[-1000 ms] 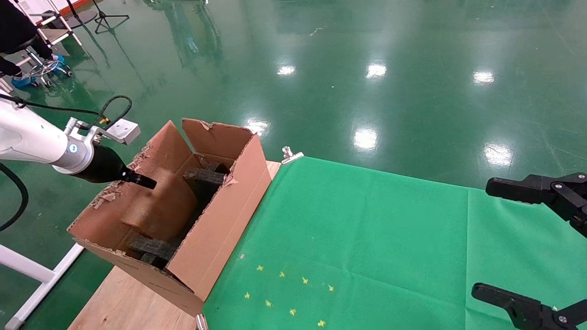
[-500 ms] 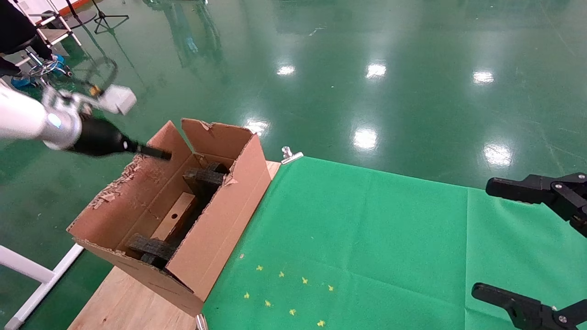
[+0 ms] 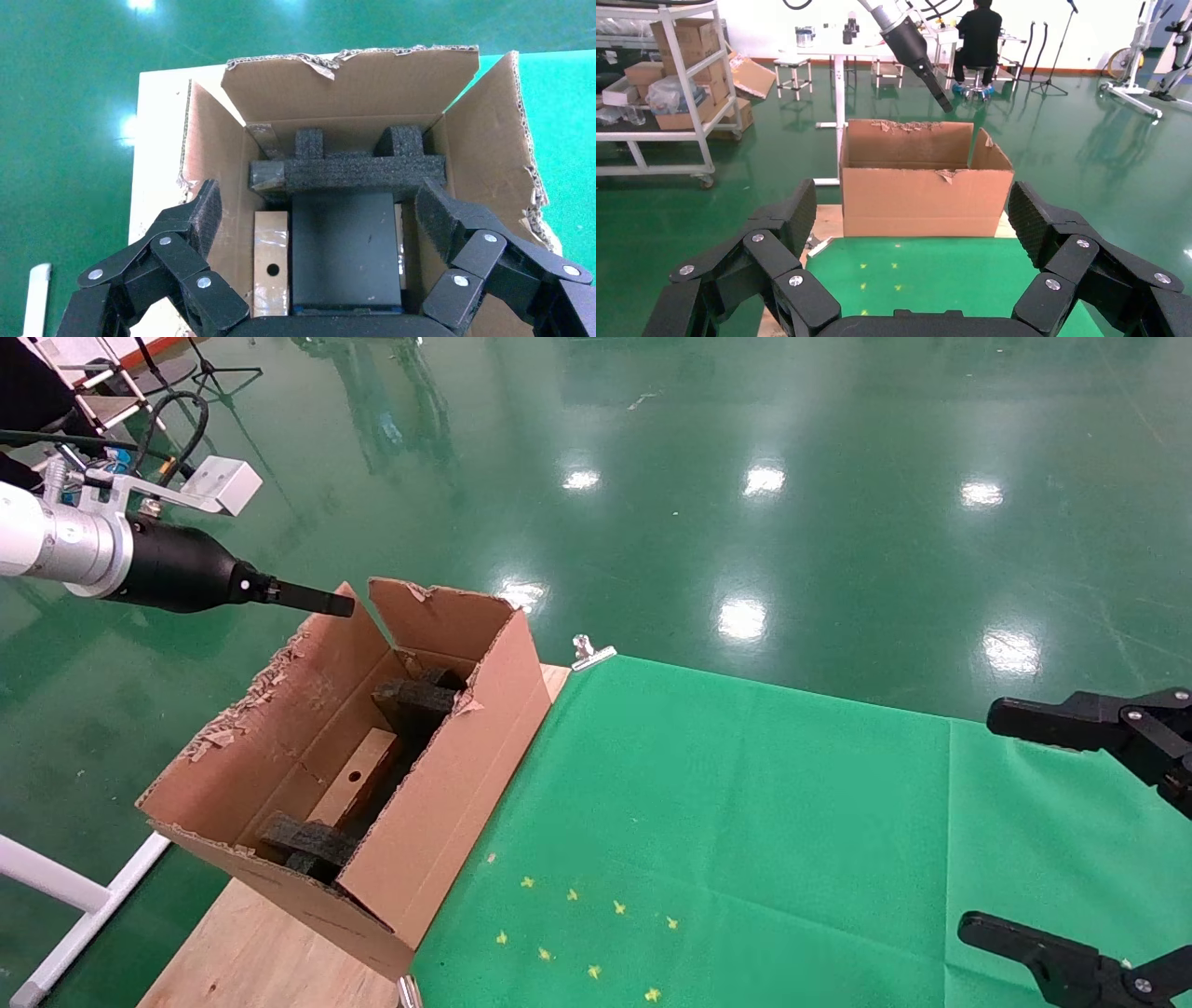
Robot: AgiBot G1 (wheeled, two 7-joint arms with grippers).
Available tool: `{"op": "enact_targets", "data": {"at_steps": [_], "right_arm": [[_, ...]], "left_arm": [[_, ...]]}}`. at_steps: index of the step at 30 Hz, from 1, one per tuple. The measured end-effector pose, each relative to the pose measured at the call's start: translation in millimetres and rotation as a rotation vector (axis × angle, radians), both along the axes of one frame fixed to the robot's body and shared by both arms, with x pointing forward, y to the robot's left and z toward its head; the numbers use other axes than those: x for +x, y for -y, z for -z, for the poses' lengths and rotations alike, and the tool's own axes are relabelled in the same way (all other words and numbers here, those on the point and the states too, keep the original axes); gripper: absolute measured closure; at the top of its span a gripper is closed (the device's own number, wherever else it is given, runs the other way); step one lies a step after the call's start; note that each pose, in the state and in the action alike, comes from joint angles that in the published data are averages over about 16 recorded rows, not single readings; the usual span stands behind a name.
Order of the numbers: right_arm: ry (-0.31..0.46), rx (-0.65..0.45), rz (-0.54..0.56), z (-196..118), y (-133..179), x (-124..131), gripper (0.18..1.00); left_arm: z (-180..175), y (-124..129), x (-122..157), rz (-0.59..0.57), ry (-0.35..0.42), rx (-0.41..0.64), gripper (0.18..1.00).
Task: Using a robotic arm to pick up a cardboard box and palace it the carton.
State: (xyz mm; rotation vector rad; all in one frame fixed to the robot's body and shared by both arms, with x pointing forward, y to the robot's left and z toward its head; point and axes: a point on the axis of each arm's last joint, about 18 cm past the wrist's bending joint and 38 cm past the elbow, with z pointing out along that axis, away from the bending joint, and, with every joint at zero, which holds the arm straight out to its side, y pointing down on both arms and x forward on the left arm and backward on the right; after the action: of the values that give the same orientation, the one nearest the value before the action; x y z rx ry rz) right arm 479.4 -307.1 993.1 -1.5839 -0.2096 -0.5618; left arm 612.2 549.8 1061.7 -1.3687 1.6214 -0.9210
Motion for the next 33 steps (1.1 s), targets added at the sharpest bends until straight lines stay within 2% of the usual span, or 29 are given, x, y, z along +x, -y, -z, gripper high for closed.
{"op": "enact_targets", "data": {"at_steps": [8, 18, 33], "right_arm": [[0.000, 0.000, 0.000, 0, 0, 0, 0.178], [0.000, 0.000, 0.000, 0, 0, 0, 0.178], [0.000, 0.000, 0.000, 0, 0, 0, 0.178]], "left_arm": [[10, 24, 12, 0.104, 0.017, 0.000, 0.184], [26, 77, 25, 0.345, 0.087, -0.004, 0.184], [45, 152, 6, 0.705, 0.226, -0.014, 0.184]]}}
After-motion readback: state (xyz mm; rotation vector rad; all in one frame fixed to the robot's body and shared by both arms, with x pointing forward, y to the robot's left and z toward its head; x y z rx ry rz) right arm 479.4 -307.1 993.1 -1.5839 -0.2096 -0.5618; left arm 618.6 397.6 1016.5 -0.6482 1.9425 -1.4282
